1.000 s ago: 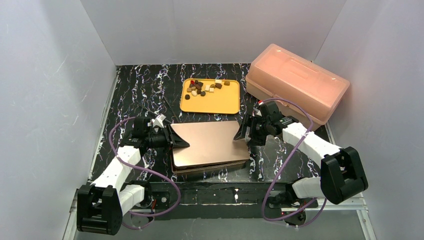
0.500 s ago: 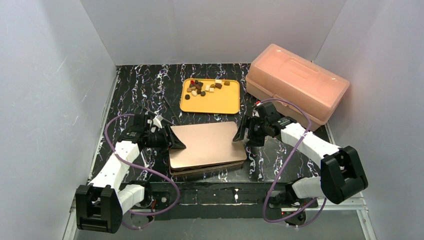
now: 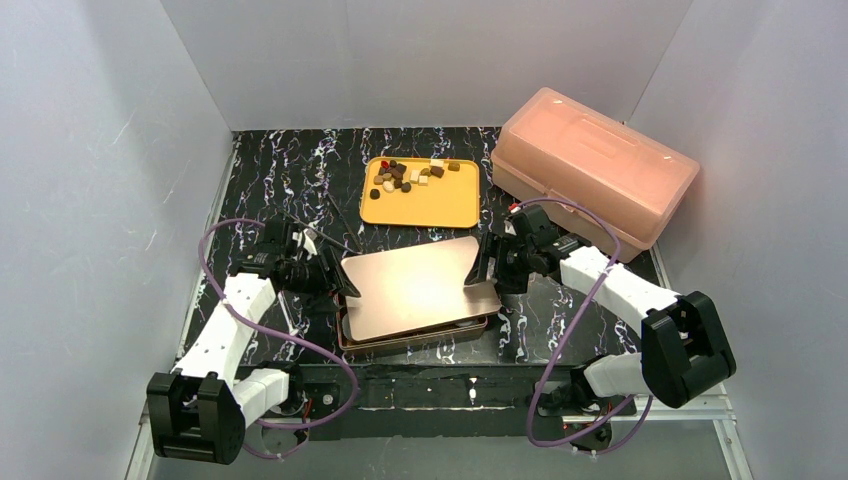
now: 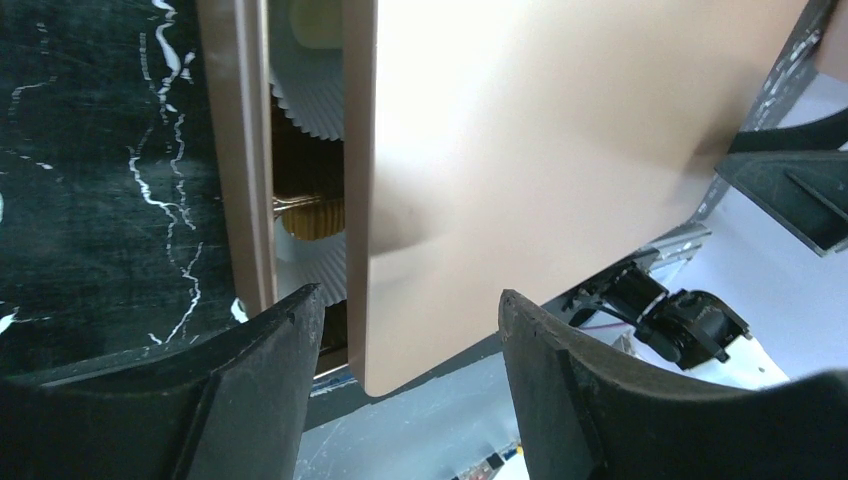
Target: Pack the chocolate
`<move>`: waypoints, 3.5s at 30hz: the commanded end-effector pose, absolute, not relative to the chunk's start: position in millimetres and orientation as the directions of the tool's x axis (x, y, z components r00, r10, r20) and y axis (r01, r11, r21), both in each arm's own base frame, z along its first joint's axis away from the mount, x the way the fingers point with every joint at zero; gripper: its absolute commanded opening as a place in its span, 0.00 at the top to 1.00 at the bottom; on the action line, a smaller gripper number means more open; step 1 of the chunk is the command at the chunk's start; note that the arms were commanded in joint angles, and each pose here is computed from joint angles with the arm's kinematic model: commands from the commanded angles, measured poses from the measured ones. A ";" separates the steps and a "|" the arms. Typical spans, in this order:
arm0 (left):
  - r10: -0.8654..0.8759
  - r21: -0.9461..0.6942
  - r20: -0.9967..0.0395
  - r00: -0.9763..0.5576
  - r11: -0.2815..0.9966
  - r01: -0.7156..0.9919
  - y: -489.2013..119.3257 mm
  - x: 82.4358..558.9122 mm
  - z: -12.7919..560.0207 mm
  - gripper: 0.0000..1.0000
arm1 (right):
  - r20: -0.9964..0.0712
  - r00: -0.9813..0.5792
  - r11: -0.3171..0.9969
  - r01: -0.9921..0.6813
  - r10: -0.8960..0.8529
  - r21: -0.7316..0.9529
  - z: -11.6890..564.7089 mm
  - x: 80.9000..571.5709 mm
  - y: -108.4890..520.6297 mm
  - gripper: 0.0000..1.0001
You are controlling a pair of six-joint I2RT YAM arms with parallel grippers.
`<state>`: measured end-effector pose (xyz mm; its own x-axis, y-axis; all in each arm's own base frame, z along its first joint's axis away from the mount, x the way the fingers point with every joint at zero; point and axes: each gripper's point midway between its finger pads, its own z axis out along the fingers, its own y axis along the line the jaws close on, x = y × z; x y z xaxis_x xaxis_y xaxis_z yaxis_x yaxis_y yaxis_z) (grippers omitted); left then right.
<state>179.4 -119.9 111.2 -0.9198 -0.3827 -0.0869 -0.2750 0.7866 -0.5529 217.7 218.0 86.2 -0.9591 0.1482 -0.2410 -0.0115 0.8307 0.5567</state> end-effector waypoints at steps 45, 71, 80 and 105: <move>-0.767 -0.211 -0.020 -0.641 0.630 -0.747 -74.7 182.1 38.0 0.95 | -0.314 -0.949 0.901 -0.156 -0.023 0.405 85.7 215.8 222.6 0.18; -0.697 -0.137 -0.132 -0.705 0.717 -0.683 -81.1 205.0 54.2 0.92 | -0.309 -0.950 0.926 -0.162 -0.052 0.341 83.0 204.4 208.1 0.13; -0.617 -0.100 -0.300 -0.728 0.779 -0.619 -45.7 226.8 97.7 0.81 | -0.321 -0.945 0.929 -0.167 -0.056 0.330 84.2 201.3 202.6 0.11; -0.128 -0.194 -0.270 -0.954 0.978 -0.077 -240.2 371.4 92.7 0.70 | -0.403 -0.914 0.929 -0.180 -0.037 0.324 116.1 203.4 195.2 0.10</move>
<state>374.0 -227.9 72.9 -0.9512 -0.1697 -0.2577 -0.1282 0.9771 -0.1700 197.8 193.7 93.7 -0.9399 -0.0334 -0.3397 -0.1484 0.9362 0.3186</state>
